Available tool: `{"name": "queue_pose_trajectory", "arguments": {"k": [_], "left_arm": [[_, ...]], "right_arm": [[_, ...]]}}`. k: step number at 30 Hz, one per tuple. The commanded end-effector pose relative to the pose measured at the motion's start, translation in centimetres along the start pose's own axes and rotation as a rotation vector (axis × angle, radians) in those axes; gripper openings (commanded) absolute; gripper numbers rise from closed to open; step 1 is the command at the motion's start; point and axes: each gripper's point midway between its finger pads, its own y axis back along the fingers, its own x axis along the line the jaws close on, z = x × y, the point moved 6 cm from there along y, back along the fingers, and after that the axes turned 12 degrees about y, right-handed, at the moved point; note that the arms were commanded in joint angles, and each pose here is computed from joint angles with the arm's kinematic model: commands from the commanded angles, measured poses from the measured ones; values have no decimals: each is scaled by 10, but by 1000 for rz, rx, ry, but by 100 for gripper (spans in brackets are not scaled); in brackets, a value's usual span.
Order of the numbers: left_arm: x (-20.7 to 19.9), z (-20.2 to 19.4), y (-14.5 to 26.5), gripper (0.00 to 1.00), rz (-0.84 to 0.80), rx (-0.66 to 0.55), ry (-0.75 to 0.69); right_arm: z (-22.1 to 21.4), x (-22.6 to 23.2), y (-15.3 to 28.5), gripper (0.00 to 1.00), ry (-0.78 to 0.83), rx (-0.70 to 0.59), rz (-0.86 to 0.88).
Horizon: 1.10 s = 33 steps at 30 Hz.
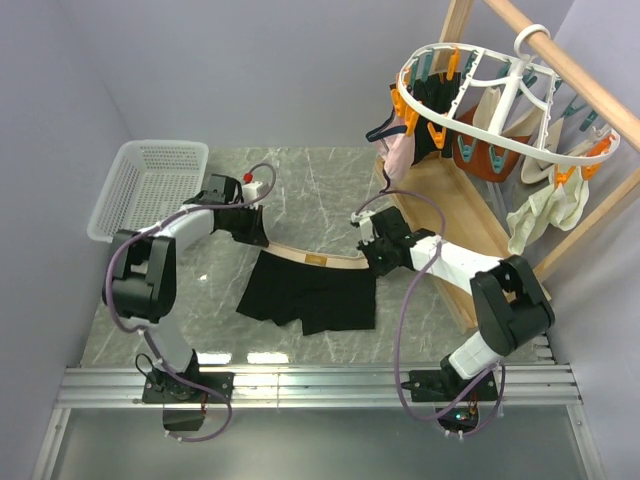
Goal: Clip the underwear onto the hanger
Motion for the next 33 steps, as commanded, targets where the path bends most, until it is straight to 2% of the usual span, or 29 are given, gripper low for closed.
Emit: {"name": "queue_pose_trajectory", "arguments": {"k": [1, 2, 3, 5, 6, 8, 9, 10, 11, 12, 14, 15, 17, 18, 20, 24, 25, 26, 28, 29, 30, 32, 33], "left_arm": [[2, 34, -12, 1, -6, -102, -50], [3, 34, -16, 3, -14, -97, -50], [1, 33, -19, 12, -35, -85, -50], [0, 33, -22, 24, -51, -70, -44], [-3, 34, -20, 34, -69, -70, -49], [-9, 35, -8, 44, -85, -98, -97], [-14, 38, -1, 66, -97, -125, -114], [-23, 38, 14, 79, -123, -158, -139], [-27, 40, 24, 81, -133, -184, -156], [-38, 43, 41, 88, -149, -230, -186], [-48, 46, 60, 98, -160, -281, -206], [-59, 51, 78, 99, -174, -329, -234], [-72, 54, 96, 99, -209, -367, -260], [-82, 57, 110, 99, -221, -402, -288], [-94, 61, 125, 99, -244, -442, -258], [-122, 63, 162, 99, -310, -562, -354], [-129, 67, 171, 99, -336, -618, -413], [-135, 67, 177, 99, -355, -648, -431], [-141, 66, 186, 99, -381, -697, -376], [-149, 73, 195, 99, -406, -769, -427], [-153, 71, 198, 99, -438, -773, -447], [-166, 69, 199, 99, -521, -747, -534], [-169, 72, 192, 99, -515, -743, -514]], "right_arm": [[20, -15, -4, 2, -39, -36, -88], [19, -15, -5, 7, -42, -26, -99], [18, -17, -4, 21, -49, -25, -104], [15, -16, -1, 35, -59, -32, -98], [16, -17, 3, 47, -63, -44, -100], [21, -16, 20, 58, -57, -105, -110], [23, -13, 28, 66, -48, -135, -97], [28, -11, 44, 67, -34, -189, -100], [31, -10, 53, 67, -28, -224, -97], [37, -7, 73, 68, -1, -299, -95], [35, -3, 88, 71, 20, -354, -101], [39, -1, 107, 72, 47, -424, -111], [34, 3, 120, 73, 72, -466, -117], [35, 5, 137, 74, 96, -526, -140], [31, 7, 149, 79, 119, -570, -160], [27, 14, 192, 84, 175, -716, -213], [25, 15, 197, 87, 174, -735, -224], [25, 16, 204, 95, 174, -761, -238], [23, 16, 218, 99, 125, -835, -275], [22, 13, 223, 100, 92, -846, -307], [21, 14, 229, 100, 56, -867, -312], [22, 19, 240, 99, 88, -876, -284], [23, 20, 243, 98, 83, -874, -275]]}}
